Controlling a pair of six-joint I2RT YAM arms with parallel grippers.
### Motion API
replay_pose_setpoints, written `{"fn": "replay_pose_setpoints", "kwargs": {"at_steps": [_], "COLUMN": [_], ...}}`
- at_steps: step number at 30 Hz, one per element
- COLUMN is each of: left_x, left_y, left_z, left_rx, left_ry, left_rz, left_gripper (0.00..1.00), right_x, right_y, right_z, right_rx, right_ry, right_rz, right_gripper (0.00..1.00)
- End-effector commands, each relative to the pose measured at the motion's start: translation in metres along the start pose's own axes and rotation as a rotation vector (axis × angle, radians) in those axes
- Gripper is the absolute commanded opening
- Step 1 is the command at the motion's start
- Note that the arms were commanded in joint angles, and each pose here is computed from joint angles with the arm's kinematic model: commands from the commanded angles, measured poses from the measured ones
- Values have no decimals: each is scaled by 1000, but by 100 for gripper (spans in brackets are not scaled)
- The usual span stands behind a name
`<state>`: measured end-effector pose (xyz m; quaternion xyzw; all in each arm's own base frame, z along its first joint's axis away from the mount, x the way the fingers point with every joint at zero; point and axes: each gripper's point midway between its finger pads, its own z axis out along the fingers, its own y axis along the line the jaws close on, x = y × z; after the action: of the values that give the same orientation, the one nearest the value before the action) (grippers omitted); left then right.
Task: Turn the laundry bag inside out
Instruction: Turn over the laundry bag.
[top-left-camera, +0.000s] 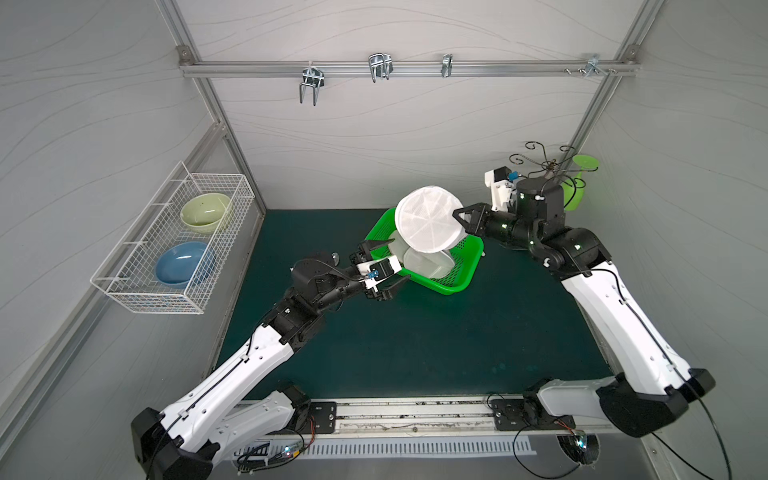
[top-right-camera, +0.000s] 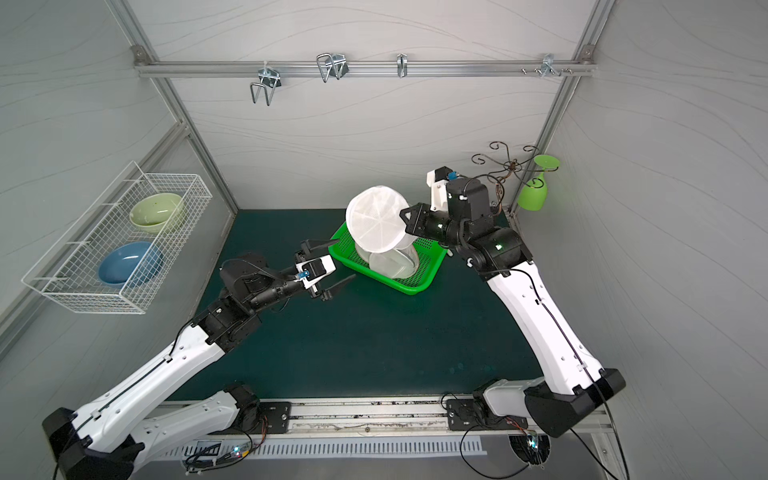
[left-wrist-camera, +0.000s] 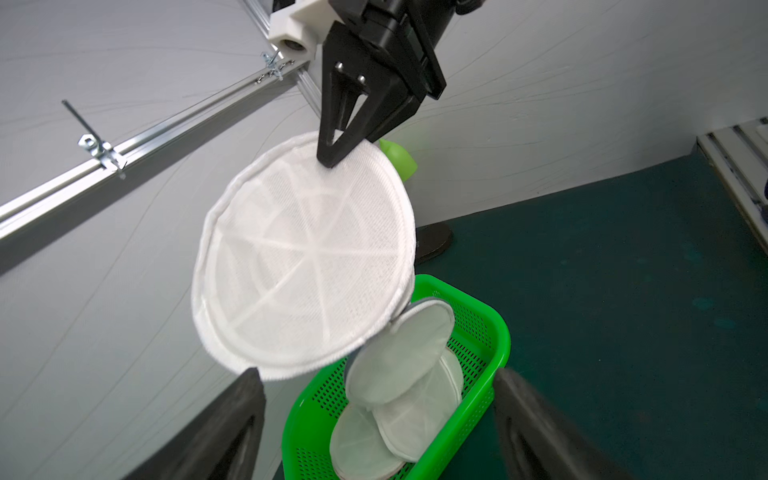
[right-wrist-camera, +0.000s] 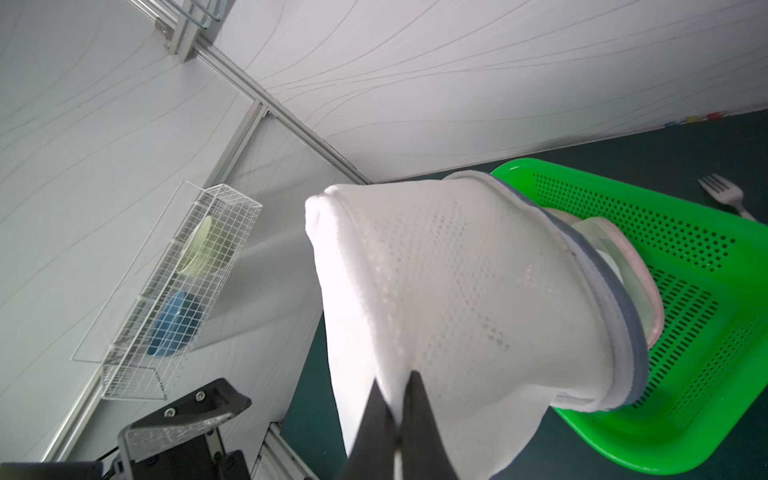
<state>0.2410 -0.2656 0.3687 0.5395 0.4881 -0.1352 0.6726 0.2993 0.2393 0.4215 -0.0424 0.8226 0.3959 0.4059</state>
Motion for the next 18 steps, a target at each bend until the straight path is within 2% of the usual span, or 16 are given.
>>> {"fn": "replay_pose_setpoints", "kwargs": {"at_steps": [1, 5, 8, 12, 18], "left_x": [-10, -8, -9, -4, -1], "left_y": [-2, -6, 2, 9, 28], "left_z": [9, 15, 20, 27, 33], "left_rx": [26, 49, 0, -29, -147], "left_ry": [-7, -10, -3, 37, 87], "left_rz": [109, 121, 171, 286, 406], "left_gripper": [88, 83, 73, 54, 41], "right_x": [16, 15, 15, 16, 18], "right_y": [-1, 14, 21, 31, 35], "right_z": [-4, -7, -5, 1, 9], "right_rx": [41, 16, 1, -48, -66], "right_ry": [20, 22, 33, 57, 79], "right_rz": [70, 62, 59, 102, 138], "right_gripper": [0, 0, 0, 0, 0]}}
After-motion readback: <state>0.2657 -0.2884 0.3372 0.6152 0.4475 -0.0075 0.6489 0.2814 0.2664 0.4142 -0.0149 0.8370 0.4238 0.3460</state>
